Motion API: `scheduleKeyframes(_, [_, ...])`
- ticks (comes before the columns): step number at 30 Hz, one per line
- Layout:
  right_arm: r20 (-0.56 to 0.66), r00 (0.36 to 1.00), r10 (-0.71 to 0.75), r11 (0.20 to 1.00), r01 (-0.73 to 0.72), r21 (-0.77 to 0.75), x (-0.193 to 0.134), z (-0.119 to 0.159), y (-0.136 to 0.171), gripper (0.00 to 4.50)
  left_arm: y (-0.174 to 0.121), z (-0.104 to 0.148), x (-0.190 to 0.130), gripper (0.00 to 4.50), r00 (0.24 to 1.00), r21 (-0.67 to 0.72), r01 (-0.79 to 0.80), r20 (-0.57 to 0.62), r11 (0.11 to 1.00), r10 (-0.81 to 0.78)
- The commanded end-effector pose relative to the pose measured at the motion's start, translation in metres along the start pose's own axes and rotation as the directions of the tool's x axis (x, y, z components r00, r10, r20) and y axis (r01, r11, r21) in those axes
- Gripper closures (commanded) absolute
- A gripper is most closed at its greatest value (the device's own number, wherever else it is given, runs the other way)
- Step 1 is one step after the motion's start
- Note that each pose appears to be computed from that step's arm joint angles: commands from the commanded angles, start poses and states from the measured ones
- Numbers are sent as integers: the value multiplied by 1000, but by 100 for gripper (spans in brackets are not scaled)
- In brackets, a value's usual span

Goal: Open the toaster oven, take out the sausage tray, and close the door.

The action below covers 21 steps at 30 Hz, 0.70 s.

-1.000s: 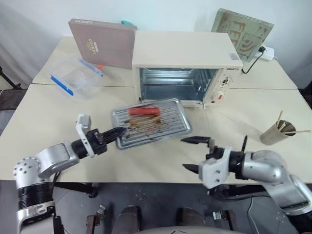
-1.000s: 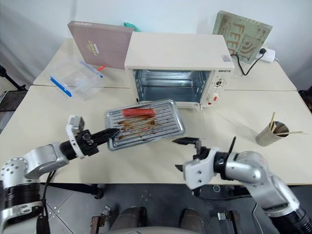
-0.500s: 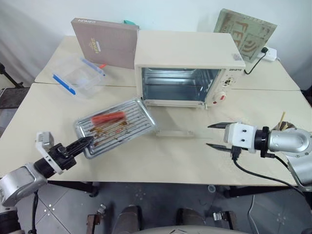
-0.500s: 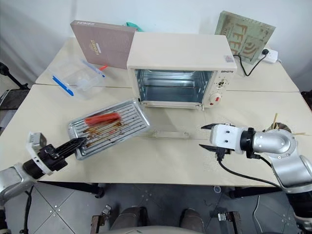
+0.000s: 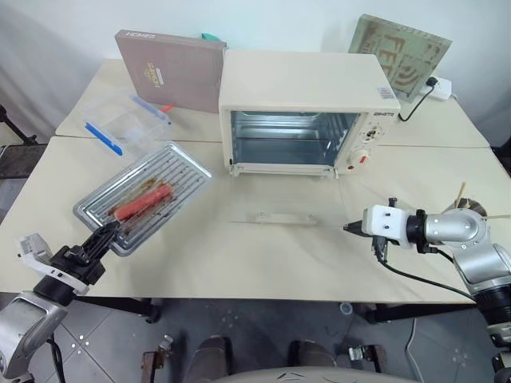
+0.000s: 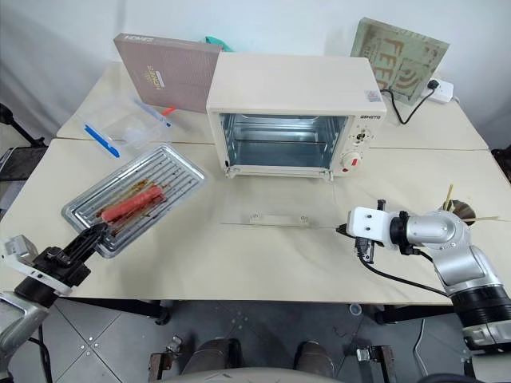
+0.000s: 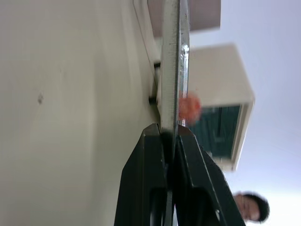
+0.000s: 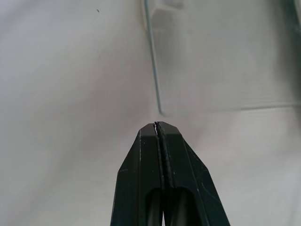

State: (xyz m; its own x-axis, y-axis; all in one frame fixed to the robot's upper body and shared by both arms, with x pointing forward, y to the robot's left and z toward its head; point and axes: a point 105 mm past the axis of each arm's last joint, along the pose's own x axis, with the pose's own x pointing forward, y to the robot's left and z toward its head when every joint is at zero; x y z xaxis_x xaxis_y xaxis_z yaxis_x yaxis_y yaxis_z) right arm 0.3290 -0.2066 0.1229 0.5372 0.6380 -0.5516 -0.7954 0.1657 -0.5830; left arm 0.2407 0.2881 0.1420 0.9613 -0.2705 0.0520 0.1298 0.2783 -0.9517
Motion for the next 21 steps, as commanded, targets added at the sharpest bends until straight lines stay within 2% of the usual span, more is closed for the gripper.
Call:
scheduleKeyframes(1, [62,997,-38,999,37,24,2,9,-9,445,-12,12,-4,450,996,11,30,79,999,-31])
scheduleKeyframes(7, [202,966,-163,978,131,162,0,37,-35,445,-4,10,7,450,994,-62,6,113,998,1])
scheduleKeyframes(10, [234,946,-223,962,174,211,-6,47,-48,445,0,5,11,450,995,-86,-6,100,996,15])
scheduleKeyframes(14, [254,926,-279,948,223,228,-11,57,-64,445,3,4,13,450,995,-100,-17,99,995,27])
scheduleKeyframes(21, [287,845,-450,890,399,222,-10,78,-119,445,8,-5,16,450,997,-114,-38,57,993,45])
